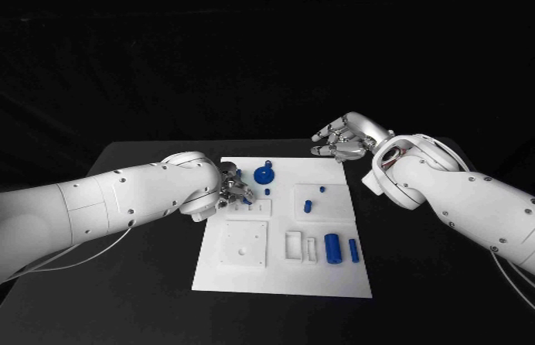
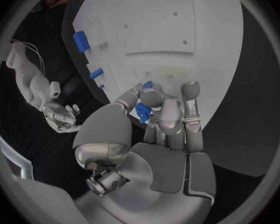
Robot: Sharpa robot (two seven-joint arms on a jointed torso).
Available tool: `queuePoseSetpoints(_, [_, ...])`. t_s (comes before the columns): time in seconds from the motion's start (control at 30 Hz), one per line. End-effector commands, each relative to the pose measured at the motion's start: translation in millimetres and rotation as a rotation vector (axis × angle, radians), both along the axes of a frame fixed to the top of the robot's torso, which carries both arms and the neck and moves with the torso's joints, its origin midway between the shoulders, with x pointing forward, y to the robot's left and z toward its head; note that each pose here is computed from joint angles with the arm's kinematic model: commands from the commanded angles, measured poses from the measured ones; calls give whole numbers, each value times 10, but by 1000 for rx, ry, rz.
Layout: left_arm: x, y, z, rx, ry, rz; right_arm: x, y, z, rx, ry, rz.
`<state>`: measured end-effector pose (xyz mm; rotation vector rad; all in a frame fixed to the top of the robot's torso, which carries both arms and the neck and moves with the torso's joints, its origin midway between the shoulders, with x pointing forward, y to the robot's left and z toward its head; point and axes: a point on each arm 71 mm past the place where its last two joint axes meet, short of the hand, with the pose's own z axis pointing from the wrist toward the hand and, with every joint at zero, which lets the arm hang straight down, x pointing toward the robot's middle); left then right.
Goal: Assemble the parts on the task board
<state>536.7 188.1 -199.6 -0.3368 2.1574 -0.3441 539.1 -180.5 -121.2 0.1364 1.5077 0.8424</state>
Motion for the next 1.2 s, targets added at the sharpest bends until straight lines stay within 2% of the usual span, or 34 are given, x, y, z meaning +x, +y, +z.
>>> queuePoseSetpoints(0.03, [-47, 1, -57, 2, 45, -5, -3, 11, -10, -11, 4, 11])
queuePoseSetpoints(0.3, [-114, -20, -44, -38, 106, -21, -3, 10, -28, -11, 7, 10])
queuePoseSetpoints(0.6, [-131, -16, -33, -47, 121, -26, 0, 5, -37, -12, 10, 8])
queuePoseSetpoints(0.93, [-119, -30, -20, -33, 97, -31, 1, 4, -39, -12, 10, 8])
queuePoseSetpoints(1.2, [-103, -29, 8, -22, 46, -35, 1, 4, -40, -11, 10, 8])
